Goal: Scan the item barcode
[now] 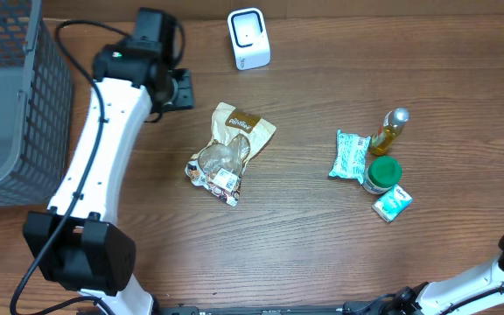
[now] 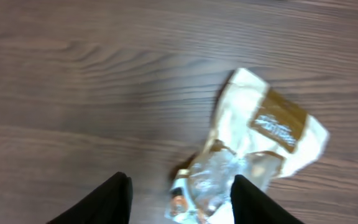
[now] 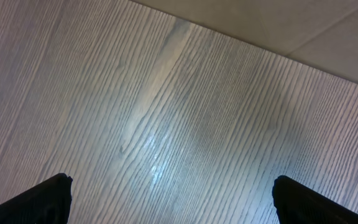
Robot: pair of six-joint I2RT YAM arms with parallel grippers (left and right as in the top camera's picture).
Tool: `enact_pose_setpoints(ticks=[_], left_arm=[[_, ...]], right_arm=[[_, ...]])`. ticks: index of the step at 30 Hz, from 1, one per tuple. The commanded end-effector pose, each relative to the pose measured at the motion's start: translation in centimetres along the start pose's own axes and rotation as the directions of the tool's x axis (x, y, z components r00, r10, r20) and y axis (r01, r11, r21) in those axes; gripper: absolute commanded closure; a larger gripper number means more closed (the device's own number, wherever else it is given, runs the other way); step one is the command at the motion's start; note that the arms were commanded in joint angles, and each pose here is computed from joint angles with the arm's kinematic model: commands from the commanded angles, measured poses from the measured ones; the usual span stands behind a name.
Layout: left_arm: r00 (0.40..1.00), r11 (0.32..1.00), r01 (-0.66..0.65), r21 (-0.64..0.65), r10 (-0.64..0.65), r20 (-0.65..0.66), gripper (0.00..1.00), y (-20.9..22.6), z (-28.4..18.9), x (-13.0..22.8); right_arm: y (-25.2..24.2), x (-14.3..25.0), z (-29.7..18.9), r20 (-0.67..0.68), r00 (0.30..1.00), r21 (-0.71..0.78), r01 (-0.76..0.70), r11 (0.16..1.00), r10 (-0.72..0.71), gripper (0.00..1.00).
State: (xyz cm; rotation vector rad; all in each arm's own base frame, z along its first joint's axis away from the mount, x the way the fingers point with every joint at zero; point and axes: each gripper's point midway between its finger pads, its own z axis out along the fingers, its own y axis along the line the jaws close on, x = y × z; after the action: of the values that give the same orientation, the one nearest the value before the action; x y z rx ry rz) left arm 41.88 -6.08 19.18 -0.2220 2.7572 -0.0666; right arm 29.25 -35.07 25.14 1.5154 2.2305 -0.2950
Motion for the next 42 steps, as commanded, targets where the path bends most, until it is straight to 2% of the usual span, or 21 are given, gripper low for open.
enact_pose_setpoints(ticks=[1,2,3,4,5,12,42], left_arm=[[0.998,0.997,0.058,-0.044,-0.058,-0.005,0.43,2.9,0.2,-0.4],[0.997,0.996,0.078,-0.052,-0.078,-0.004,0.4,3.8,0.2,-0.6],[0.995,0.994,0.096,-0.059,-0.097,-0.003,0.32,4.6,0.2,-0.8],[0.994,0.992,0.111,-0.065,-0.111,-0.001,0.12,5.3,0.2,-0.9],[0.992,0.989,0.126,-0.071,-0.127,0.0,0.0,6.0,0.2,-1.0],[0.983,0.979,0.18,-0.096,-0.182,-0.005,0.0,8.5,0.1,-1.0],[0.984,0.979,0.179,-0.095,-0.181,-0.005,0.01,8.5,0.1,-1.0]], right_arm=[[-0.1,-0.5,-0.9,0.027,1.0,-0.002,-0.003,1.0,0.003,0.0],[-0.1,-0.5,-0.9,0.027,1.0,-0.002,-0.003,1.0,0.003,0.0],[-0.1,-0.5,-0.9,0.027,1.0,-0.002,-0.003,1.0,0.003,0.0],[-0.1,-0.5,-0.9,0.027,1.0,-0.002,-0.003,1.0,0.003,0.0],[-0.1,-0.5,-0.9,0.027,1.0,-0.002,-0.003,1.0,0.003,0.0],[-0.1,-0.5,-0.9,0.027,1.0,-0.002,-0.003,1.0,0.003,0.0],[-0.1,-0.5,-0.9,0.027,1.0,-0.002,-0.003,1.0,0.003,0.0]])
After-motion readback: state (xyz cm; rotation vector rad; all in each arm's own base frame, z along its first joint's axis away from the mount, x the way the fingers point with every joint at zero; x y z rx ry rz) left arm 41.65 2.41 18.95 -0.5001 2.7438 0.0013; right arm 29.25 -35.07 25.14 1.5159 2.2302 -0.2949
